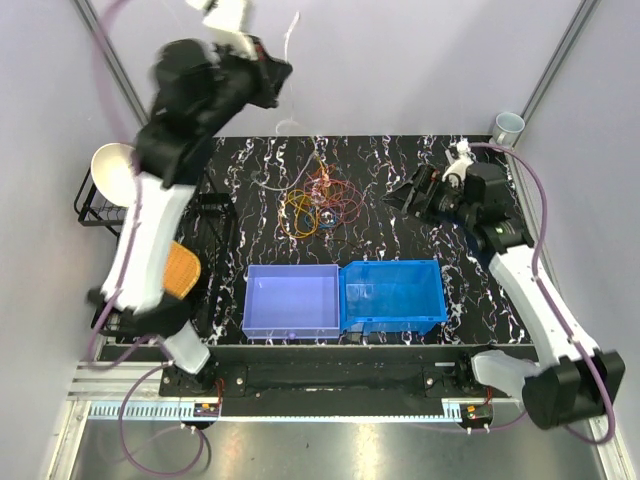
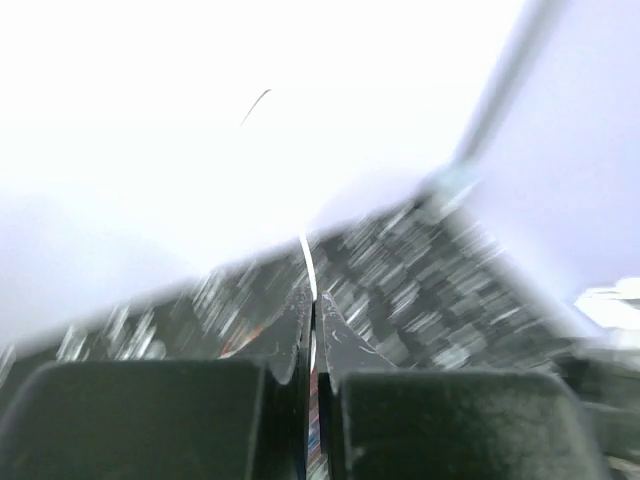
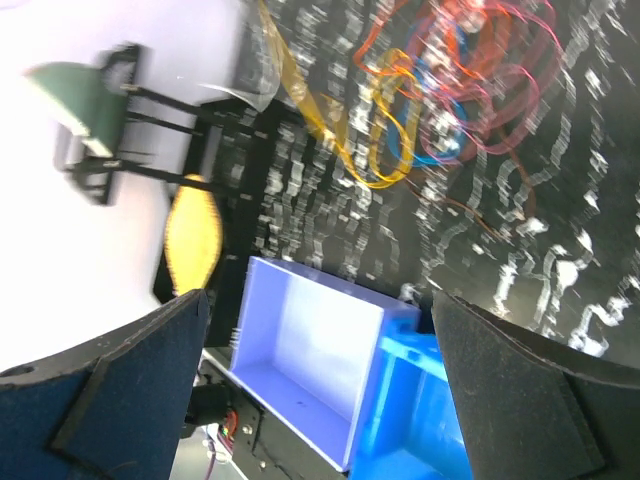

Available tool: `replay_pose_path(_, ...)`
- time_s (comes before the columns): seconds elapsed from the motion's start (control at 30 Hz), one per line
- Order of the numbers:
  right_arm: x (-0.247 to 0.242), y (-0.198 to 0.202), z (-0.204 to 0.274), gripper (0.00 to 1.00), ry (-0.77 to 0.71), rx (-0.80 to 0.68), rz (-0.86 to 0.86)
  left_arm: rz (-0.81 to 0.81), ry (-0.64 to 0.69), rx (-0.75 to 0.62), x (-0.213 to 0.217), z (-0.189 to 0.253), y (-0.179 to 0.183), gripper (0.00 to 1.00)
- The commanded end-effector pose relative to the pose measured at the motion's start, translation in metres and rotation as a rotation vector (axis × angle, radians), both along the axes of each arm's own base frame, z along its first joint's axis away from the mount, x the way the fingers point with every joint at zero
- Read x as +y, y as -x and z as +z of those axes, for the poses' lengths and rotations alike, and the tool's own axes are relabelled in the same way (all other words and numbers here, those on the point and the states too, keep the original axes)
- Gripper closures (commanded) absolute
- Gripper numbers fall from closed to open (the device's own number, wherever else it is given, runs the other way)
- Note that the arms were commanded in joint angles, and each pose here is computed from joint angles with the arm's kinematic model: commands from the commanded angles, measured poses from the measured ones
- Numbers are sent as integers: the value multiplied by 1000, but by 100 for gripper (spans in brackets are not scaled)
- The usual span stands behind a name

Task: Untangle the cables

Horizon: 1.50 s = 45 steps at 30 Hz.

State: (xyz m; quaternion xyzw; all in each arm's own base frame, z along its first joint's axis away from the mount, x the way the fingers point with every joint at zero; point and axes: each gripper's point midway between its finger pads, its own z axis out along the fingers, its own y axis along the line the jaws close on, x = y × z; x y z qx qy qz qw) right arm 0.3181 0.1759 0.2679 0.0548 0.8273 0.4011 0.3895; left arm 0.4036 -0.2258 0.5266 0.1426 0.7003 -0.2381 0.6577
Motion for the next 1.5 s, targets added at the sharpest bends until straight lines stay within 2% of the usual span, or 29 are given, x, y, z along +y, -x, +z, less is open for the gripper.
replay_pose_path(0.0,8,20,67,0,-89,-191,54,-272,162,-141,-20,65,78,100)
replay_pose_path(0.1,8,35,86,0,-125,-272,75,-316,206,-187,-22,67,92,100)
replay_pose_path(0.23,10,58,108,0,-167,-391,130,-286,209,-33,-29,13,74,100)
replay_pose_path(0.33,13,67,111,0,-191,-423,163,-344,272,25,-39,-6,79,100)
replay_pose_path(0.4,14,66,110,1,-197,-417,165,-448,326,21,-51,-2,92,100)
replay_pose_path(0.5,18,64,107,4,-202,-393,189,-605,332,43,-66,-7,112,100)
replay_pose_path(0.77,22,66,104,8,-220,-375,216,-808,297,108,-81,-30,140,100)
replay_pose_path(0.87,21,63,97,10,-214,-358,207,-945,273,95,-86,-36,165,100)
replay_pose_path(1.0,15,53,90,9,-173,-327,151,-1083,245,9,-79,-42,204,100)
replay_pose_path(1.07,12,47,91,11,-149,-308,117,-1093,228,-13,-73,-48,213,100)
replay_pose_path(1.13,7,35,75,11,-111,-209,67,-1069,196,-34,-66,-65,221,100)
replay_pose_path(1.23,5,27,44,12,-60,-61,41,-979,168,12,-60,-104,222,100)
replay_pose_path(1.3,0,23,20,12,-23,21,7,-867,175,87,-58,-142,212,100)
replay_pose_path(1.47,-6,21,3,12,5,63,-31,-731,158,235,-68,-210,208,100)
